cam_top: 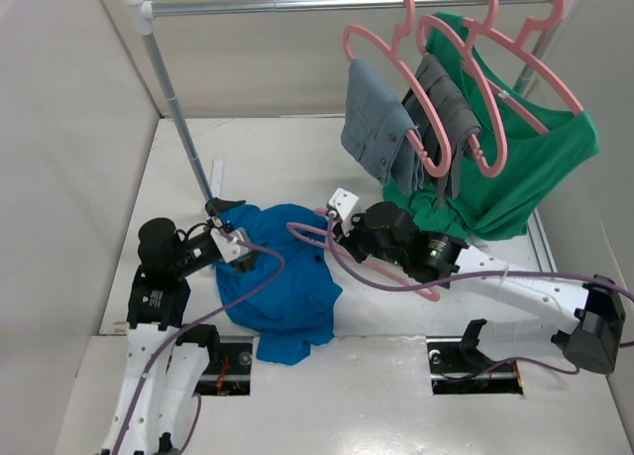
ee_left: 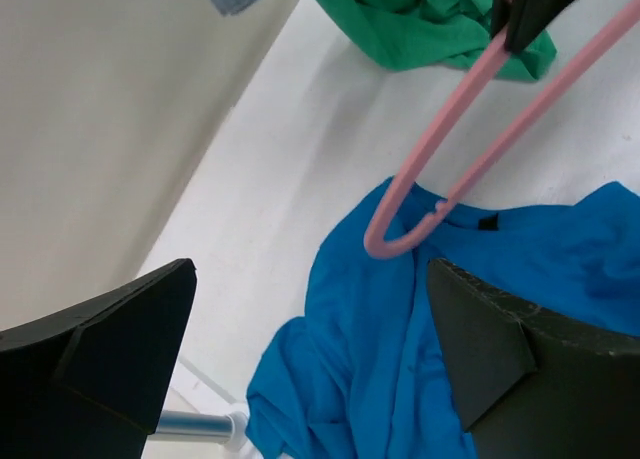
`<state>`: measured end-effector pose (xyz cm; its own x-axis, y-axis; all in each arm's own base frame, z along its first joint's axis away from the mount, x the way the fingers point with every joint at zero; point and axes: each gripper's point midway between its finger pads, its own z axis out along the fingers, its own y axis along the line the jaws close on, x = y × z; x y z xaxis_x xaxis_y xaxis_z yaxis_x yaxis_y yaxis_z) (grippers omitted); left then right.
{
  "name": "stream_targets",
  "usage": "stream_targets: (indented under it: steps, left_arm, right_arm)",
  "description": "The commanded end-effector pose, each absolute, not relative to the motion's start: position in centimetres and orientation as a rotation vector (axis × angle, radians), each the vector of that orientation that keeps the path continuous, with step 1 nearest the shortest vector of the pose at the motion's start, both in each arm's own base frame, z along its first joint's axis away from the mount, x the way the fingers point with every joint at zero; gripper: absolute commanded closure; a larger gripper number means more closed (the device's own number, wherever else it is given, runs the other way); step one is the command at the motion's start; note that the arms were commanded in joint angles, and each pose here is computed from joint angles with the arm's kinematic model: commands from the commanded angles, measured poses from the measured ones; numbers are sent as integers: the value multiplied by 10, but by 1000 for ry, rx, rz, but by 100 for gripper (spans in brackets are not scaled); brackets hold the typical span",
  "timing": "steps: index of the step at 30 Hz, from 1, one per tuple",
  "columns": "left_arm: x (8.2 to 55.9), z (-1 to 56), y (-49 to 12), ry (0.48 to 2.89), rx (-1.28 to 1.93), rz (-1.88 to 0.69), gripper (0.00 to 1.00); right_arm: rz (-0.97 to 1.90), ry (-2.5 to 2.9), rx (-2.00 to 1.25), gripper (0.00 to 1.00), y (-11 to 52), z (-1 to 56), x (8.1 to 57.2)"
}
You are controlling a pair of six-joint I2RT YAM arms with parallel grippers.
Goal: Place the t-shirt on the hanger
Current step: Place tshirt on hanger
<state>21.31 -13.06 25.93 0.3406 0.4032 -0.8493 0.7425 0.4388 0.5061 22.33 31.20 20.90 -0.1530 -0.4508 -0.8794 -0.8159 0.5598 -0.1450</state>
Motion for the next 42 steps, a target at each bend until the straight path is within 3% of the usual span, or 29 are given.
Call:
stream_targets:
  steps: [1,4,7,11,13,15,16,17,22,23,25,26,29,34,36,37,38,41,42]
  left_arm:
    - [225,241,-128,1401,1121,-354,3]
    - [235,192,-121,1620,1213,-391,11]
    - [256,158,-108,1801,1295,-281,12]
    - [263,134,-139,1783,1498,-217,12]
    - [267,126,-154,1759,1554,-200,16]
    - [264,103,-164,1757,1638,-226,28]
    - [268,97,-163,1747,1657,-206,45]
    - [269,86,-158,1735,1703,-166,51]
    - [262,52,-108,1765,1810,-12,54]
    - [253,47,-104,1780,1851,-29,60]
    - [246,40,-97,1835,1849,-40,95]
    - [247,43,-93,1876,1816,-32,100]
    - [238,55,-83,1951,1775,-89,100]
    - [194,74,-43,1930,2027,-97,100]
    - [179,79,-29,1886,2141,-49,84]
    - [174,80,-28,1861,2181,-58,58]
    - [180,83,-32,1894,2090,-49,46]
    - [230,127,-76,1826,1690,-98,25]
    - [239,134,-89,1921,1493,-202,25]
  right_arm:
    - [424,1825,-802,100,288,236,233]
    - [420,1864,-703,100,272,240,230]
    - [433,1875,-680,100,261,234,222]
    - [448,1863,-625,100,247,240,216]
    - [442,1854,-611,100,242,244,215]
    - [428,1863,-610,100,235,244,213]
    - [416,1860,-597,100,233,248,214]
    - [401,1869,-597,100,230,249,214]
    - [375,1891,-606,100,225,246,213]
    - [369,1899,-611,100,224,241,212]
    - [385,1882,-619,100,228,241,213]
    - [398,1883,-628,100,230,241,211]
    - [404,1878,-647,100,232,239,210]
    - [474,1855,-694,100,243,242,204]
    - [485,1839,-705,100,246,242,204]
    - [479,1835,-713,100,246,240,204]
    - [491,1817,-702,100,249,245,206]
    - [499,1795,-728,100,254,245,207]
    - [495,1785,-734,100,255,244,208]
